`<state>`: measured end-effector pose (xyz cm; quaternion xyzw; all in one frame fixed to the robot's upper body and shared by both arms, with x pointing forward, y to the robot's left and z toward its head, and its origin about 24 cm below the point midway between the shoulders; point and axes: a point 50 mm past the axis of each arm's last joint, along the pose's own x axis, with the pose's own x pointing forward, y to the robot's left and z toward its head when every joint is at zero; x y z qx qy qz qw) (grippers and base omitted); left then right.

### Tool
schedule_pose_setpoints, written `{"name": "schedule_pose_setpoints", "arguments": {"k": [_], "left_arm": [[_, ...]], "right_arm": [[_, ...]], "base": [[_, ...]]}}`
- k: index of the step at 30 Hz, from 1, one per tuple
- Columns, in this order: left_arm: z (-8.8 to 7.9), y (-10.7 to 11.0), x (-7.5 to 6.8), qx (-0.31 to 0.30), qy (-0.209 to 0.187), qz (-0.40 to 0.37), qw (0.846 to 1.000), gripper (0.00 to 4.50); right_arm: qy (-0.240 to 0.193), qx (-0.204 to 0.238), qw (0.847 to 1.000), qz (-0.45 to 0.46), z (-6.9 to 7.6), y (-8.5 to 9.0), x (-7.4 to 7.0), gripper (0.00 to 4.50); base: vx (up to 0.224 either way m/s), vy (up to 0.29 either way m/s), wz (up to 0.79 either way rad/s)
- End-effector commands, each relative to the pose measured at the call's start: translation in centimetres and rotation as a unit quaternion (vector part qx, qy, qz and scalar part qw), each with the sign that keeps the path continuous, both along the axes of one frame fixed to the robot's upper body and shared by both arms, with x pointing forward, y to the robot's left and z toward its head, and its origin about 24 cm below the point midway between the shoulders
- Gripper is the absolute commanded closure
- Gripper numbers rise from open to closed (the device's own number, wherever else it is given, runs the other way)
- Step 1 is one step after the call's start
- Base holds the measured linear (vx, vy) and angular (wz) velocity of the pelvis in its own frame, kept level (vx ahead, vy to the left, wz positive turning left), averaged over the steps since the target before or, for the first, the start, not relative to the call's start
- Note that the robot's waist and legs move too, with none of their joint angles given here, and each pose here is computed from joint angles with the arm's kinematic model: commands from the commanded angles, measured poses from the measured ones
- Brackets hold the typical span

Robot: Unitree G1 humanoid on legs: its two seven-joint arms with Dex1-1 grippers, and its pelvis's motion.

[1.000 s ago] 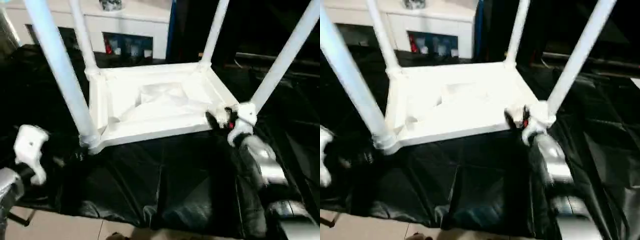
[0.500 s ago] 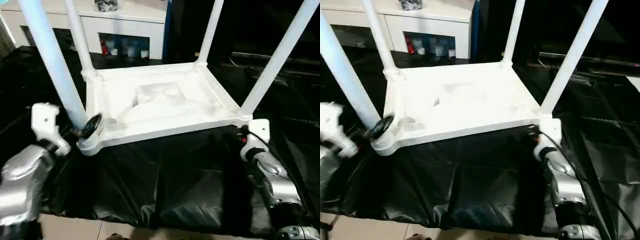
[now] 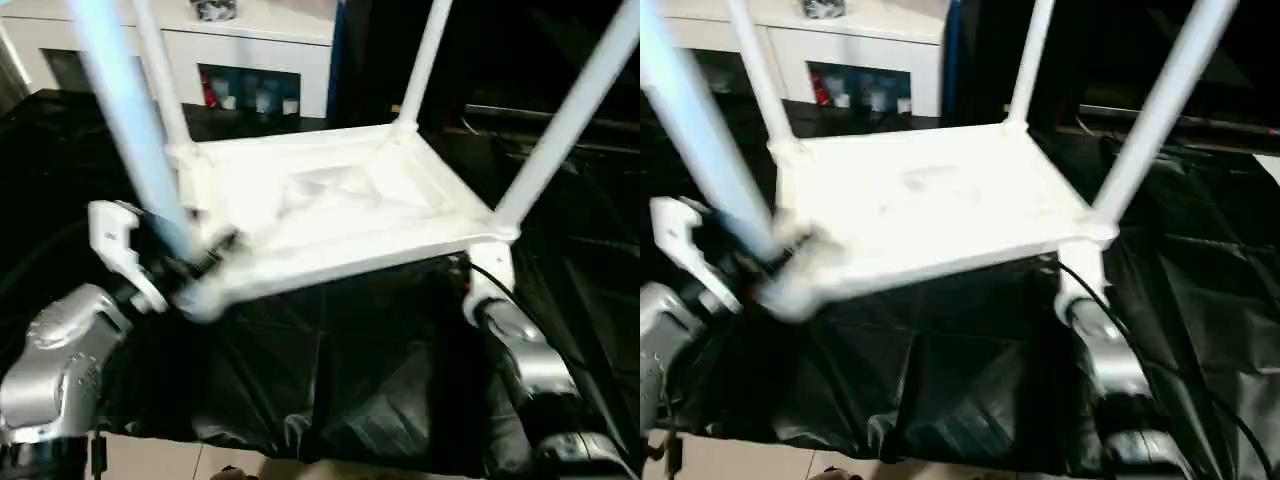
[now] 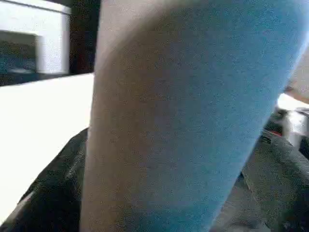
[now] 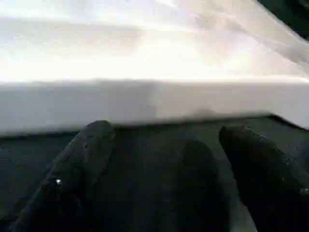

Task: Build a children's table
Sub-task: Rotate table base

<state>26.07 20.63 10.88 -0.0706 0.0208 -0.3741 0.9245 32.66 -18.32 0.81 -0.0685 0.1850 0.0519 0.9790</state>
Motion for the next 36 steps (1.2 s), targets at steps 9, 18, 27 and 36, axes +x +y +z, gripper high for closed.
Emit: {"name": "schedule_pose_setpoints", "arguments": {"k": [9, 18, 27, 36], "left_arm": [[1.0, -4.7, -2.5, -0.048, 0.030, -0.160, 0.986, 0.05], [1.1, -8.2, -3.6, -0.101, 0.046, -0.221, 0.969, 0.05], [1.5, -10.5, -3.3, -0.125, 0.040, -0.249, 0.960, 0.05], [1.8, -11.6, -3.8, -0.141, 0.042, -0.273, 0.951, 0.05]], "right_arm": [[0.007, 0.004, 0.995, 0.098, 0.2, 3.5, 1.0, 0.52], [0.011, 0.021, 0.980, 0.198, 0.3, 6.7, 0.9, 0.52], [0.005, 0.054, 0.952, 0.300, 0.7, 9.1, 0.2, 0.52], [0.003, 0.059, 0.936, 0.348, 0.7, 10.0, -0.4, 0.52]], "base": [[0.000, 0.000, 0.00], [0.000, 0.000, 0.00], [0.000, 0.000, 0.00], [0.000, 0.000, 0.00]]}}
